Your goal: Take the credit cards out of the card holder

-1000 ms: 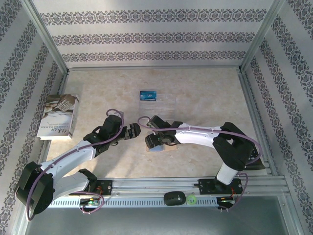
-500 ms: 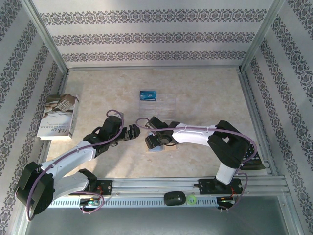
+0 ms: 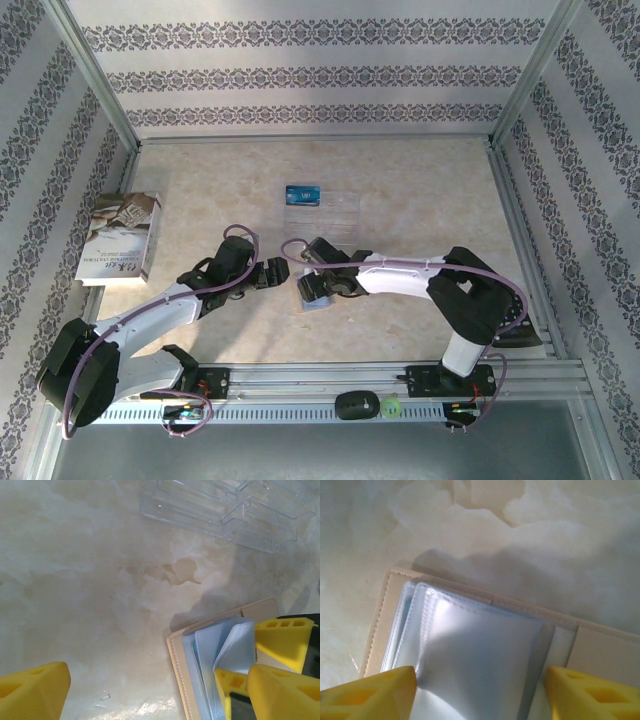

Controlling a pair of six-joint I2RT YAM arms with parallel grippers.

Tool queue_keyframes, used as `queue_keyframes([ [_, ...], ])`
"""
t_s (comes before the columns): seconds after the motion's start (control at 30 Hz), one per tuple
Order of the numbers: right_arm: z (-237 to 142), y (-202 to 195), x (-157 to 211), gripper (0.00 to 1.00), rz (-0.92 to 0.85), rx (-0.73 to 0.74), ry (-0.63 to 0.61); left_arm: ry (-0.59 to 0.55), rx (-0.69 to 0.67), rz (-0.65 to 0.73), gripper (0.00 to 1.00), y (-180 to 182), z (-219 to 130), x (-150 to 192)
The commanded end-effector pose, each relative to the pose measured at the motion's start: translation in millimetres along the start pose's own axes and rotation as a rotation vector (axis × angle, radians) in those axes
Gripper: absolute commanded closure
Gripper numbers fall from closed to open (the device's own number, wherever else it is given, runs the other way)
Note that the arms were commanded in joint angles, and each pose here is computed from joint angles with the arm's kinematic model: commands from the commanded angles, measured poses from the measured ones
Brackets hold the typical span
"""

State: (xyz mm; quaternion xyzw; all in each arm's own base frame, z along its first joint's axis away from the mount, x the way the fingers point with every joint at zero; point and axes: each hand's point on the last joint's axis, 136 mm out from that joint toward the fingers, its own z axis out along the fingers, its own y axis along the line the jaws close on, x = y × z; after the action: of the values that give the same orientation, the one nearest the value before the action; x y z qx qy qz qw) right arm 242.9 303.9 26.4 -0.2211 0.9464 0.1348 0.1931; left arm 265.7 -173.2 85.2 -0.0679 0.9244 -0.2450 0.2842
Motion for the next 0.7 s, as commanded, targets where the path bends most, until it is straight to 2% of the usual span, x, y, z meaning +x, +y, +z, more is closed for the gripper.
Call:
queue_keyframes([
  [0.0, -16, 4, -3, 0.28, -0.013, -0.017, -0.027, -0.046, 0.003, -0.006, 0.06, -1, -6, -10],
  [0.2, -20, 17, -9, 0.26, -0.011, -0.062, -0.040, -0.071, -0.010, 0.005, 0.00, 0, -14, -16],
  [0.67, 1, 21, 3, 0.19, -0.020, -0.059, 0.020, -0.077, -0.023, 0.006, 0.00, 5, -16, -16],
])
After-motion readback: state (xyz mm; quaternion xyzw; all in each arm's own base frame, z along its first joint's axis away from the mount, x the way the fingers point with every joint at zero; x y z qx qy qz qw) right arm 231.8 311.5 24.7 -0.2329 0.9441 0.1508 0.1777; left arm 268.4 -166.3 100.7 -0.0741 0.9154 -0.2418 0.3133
